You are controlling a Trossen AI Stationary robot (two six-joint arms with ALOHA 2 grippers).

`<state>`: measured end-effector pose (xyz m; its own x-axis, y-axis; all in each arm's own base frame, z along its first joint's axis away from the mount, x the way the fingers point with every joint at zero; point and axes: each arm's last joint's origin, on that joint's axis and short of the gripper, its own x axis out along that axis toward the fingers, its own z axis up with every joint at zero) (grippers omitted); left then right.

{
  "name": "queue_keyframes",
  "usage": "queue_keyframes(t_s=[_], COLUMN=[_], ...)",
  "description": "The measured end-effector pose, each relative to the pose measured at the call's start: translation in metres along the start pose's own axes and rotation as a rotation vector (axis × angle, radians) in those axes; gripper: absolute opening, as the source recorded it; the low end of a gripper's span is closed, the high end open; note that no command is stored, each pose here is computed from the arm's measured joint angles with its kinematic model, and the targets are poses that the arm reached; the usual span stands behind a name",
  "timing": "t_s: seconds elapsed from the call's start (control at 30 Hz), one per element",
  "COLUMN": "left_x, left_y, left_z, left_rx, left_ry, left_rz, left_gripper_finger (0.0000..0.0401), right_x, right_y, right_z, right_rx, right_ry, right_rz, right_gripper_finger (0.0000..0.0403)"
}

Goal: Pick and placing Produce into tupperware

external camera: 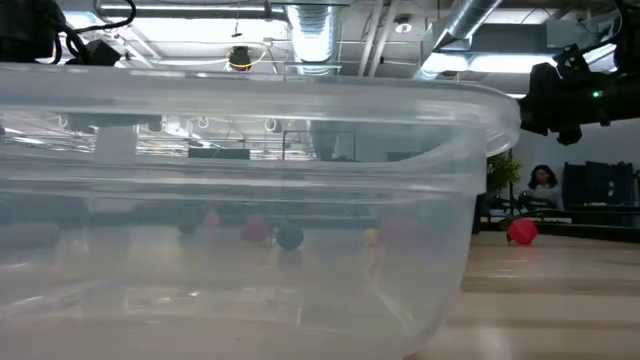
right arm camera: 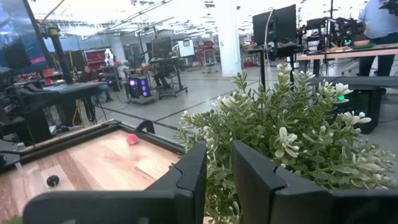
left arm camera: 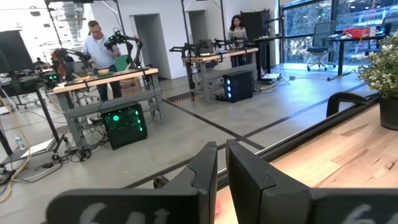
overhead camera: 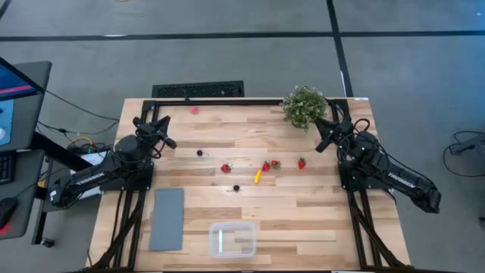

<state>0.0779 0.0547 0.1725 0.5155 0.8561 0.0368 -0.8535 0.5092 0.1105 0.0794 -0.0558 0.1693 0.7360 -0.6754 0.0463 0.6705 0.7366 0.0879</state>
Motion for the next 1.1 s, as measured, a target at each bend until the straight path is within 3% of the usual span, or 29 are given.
queue_keyframes(t_s=[0.3, 0.4, 0.57, 0.7, 0.8, 0.97, 1.1], left_x=[0.0, 0.0, 0.0, 0.0, 0.0, 0.0, 0.0], left_y=[0.0, 0.0, 0.0, 0.0, 0.0, 0.0, 0.0], left_z=[0.0, 0.0001, 0.0002, 0.0002, 0.0003, 0.0003, 0.0004], left_rx=[-0.002, -0.052, -0.156, -0.212, -0.213, -0.221, -0.186], left_ry=[0.0, -0.001, -0.003, -0.003, -0.003, -0.004, -0.004], left_rz=[0.0, 0.0, -0.001, -0.001, -0.001, -0.002, -0.002], left_gripper_finger=[0.0025, 0.0025, 0.0025, 0.0025, 0.0025, 0.0025, 0.0025], right_x=[0.0, 0.0, 0.0, 0.0, 0.0, 0.0, 0.0], right_y=[0.0003, 0.0003, 0.0004, 0.0003, 0.0002, 0.0001, 0.0001], right_z=[0.0007, 0.0007, 0.0008, 0.0007, 0.0007, -0.0002, -0.0001], right_rx=[0.003, 0.024, 0.339, 0.468, 0.463, 0.354, 0.395], right_ry=[-0.008, -0.008, -0.006, -0.006, -0.007, 0.001, 0.001], right_rz=[0.003, 0.004, 0.011, 0.008, 0.005, -0.001, 0.0], right_gripper_finger=[0.0097, 0.0097, 0.0097, 0.0097, 0.0097, 0.0097, 0.0097])
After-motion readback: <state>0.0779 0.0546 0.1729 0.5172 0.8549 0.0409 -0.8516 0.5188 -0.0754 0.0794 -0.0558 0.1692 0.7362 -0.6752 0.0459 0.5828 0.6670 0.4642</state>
